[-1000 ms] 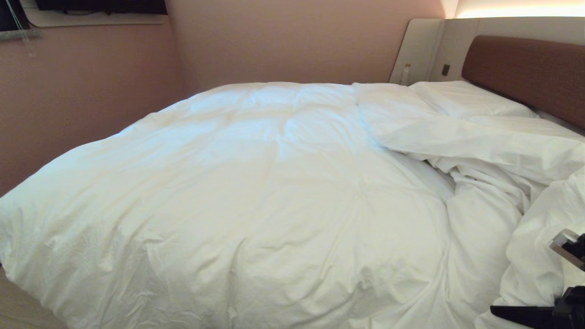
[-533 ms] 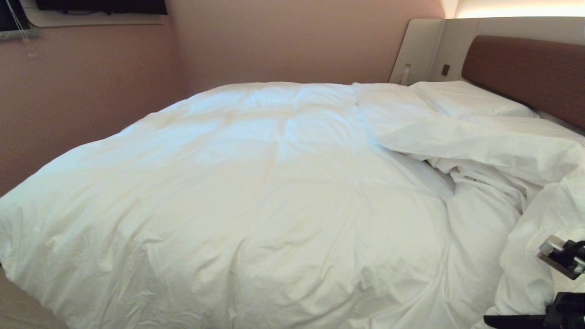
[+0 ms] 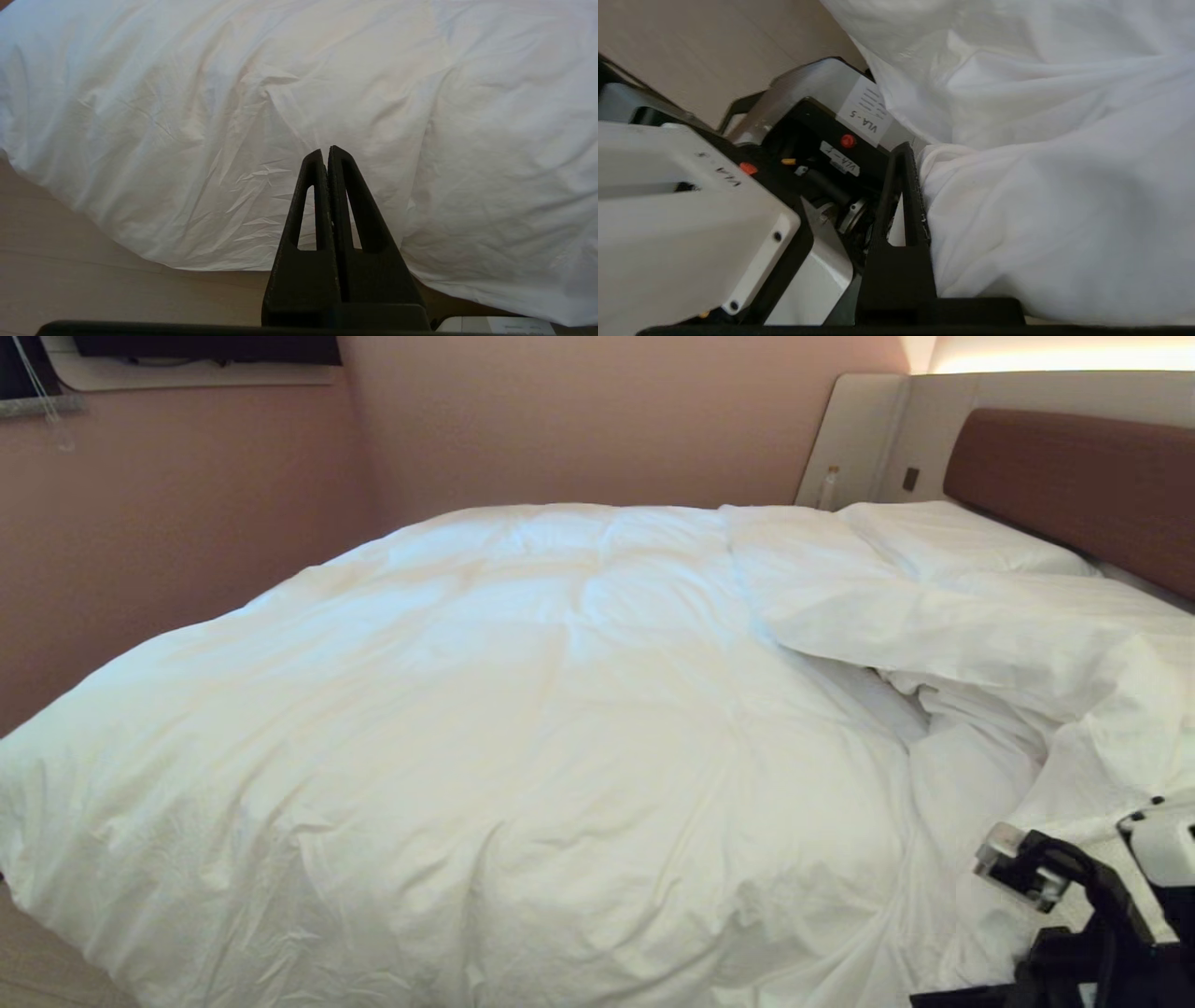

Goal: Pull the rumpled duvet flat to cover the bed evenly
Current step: Flatten the corners of the folded blanket

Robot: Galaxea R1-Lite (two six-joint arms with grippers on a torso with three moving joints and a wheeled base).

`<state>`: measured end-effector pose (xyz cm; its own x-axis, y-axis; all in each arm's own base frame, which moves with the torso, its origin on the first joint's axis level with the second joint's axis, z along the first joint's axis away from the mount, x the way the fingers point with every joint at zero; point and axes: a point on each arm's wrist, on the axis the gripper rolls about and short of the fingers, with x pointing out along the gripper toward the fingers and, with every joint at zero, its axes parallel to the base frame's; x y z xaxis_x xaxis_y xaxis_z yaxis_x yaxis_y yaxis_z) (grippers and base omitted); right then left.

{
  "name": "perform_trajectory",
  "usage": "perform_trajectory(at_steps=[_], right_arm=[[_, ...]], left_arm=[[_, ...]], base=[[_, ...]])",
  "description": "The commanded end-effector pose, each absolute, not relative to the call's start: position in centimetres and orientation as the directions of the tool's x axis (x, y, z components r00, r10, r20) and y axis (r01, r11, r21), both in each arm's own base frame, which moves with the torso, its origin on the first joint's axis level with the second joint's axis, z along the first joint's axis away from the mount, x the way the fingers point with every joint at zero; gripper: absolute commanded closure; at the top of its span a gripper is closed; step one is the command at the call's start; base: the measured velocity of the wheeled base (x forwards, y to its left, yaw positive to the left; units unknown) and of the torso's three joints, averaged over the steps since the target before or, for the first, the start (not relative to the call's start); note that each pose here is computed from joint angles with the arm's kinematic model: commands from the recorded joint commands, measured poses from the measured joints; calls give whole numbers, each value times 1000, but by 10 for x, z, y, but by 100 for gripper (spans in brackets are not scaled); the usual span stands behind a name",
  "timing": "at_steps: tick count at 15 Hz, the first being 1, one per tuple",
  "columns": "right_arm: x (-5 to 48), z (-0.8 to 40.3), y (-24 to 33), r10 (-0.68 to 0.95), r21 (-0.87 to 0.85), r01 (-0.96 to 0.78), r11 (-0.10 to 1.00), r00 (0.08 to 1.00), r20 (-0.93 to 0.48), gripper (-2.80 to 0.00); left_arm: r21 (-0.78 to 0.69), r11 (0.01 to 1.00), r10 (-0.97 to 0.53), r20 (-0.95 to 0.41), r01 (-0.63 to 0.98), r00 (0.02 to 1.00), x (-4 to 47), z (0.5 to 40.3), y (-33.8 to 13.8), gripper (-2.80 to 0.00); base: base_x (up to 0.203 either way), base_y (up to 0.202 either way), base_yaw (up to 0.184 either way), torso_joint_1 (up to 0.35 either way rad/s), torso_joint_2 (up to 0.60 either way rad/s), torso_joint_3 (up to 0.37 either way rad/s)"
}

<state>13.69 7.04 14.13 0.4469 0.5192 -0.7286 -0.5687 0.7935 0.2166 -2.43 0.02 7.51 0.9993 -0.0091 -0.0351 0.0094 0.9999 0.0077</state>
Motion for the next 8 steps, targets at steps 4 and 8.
perform_trajectory(at_steps=[4, 8], right_arm=[[160, 93, 129, 252, 3, -412, 911, 551, -796, 0], [165, 74, 142, 215, -7, -358, 934, 576, -789, 0]], left_arm=[[8, 1000, -9, -37, 9, 999, -24, 75, 0, 0], [8, 1000, -9, -37, 9, 999, -24, 75, 0, 0]], base=[[0, 0, 0, 0, 0, 0], [0, 0, 0, 0, 0, 0]])
